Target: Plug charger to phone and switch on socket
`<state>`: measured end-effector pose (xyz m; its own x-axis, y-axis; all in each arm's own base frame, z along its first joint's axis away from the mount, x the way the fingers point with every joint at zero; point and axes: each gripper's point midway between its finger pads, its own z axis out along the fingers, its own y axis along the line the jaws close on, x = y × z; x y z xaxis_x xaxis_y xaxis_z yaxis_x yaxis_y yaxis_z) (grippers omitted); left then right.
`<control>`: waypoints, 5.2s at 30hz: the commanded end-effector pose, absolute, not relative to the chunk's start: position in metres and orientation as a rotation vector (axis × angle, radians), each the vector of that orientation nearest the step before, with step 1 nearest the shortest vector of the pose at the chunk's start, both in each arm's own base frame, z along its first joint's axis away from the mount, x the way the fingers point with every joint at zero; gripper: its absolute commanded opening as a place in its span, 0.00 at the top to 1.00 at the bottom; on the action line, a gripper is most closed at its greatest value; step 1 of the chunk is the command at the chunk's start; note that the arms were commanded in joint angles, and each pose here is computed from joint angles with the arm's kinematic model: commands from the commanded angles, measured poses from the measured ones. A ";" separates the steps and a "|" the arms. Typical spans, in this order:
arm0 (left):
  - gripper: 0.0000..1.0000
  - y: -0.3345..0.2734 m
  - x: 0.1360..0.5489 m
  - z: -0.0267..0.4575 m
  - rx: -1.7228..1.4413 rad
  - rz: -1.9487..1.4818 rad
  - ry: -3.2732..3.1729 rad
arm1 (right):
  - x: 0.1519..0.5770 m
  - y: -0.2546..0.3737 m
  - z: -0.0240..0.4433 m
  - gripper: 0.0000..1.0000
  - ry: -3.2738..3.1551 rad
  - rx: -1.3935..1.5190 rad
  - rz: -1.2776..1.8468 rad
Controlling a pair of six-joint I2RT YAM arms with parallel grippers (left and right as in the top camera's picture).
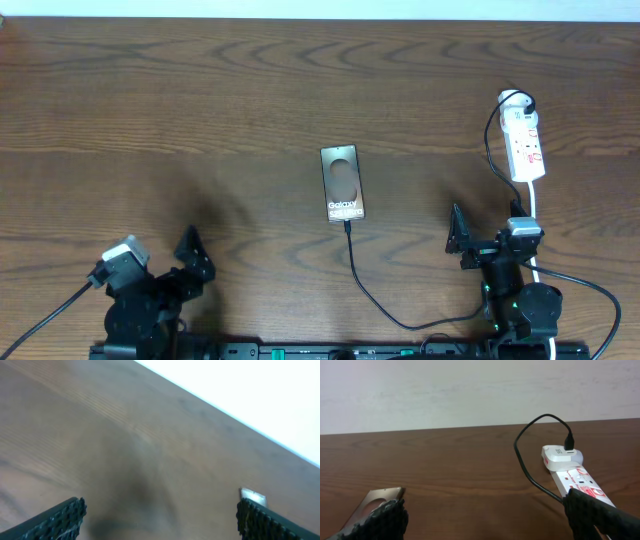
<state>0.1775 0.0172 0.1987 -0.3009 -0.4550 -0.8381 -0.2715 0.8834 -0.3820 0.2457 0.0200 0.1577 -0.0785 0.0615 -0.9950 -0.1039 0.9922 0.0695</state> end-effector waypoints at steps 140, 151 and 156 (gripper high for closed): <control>0.02 -0.011 0.244 0.137 0.061 -0.010 1.722 | 0.245 0.019 0.158 0.01 1.639 -0.038 0.121; 0.02 -0.011 0.244 0.137 0.061 -0.010 1.722 | 0.245 0.019 0.158 0.01 1.639 -0.038 0.121; 0.02 -0.011 0.244 0.137 0.061 -0.010 1.722 | 0.245 0.019 0.158 0.01 1.639 -0.038 0.121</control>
<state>0.2450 -0.0135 0.1518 -0.1021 0.0187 -0.9946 0.0539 0.9985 0.0133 0.2456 0.0199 0.1581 -0.0766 0.0615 -0.9952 -0.1037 0.9922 0.0693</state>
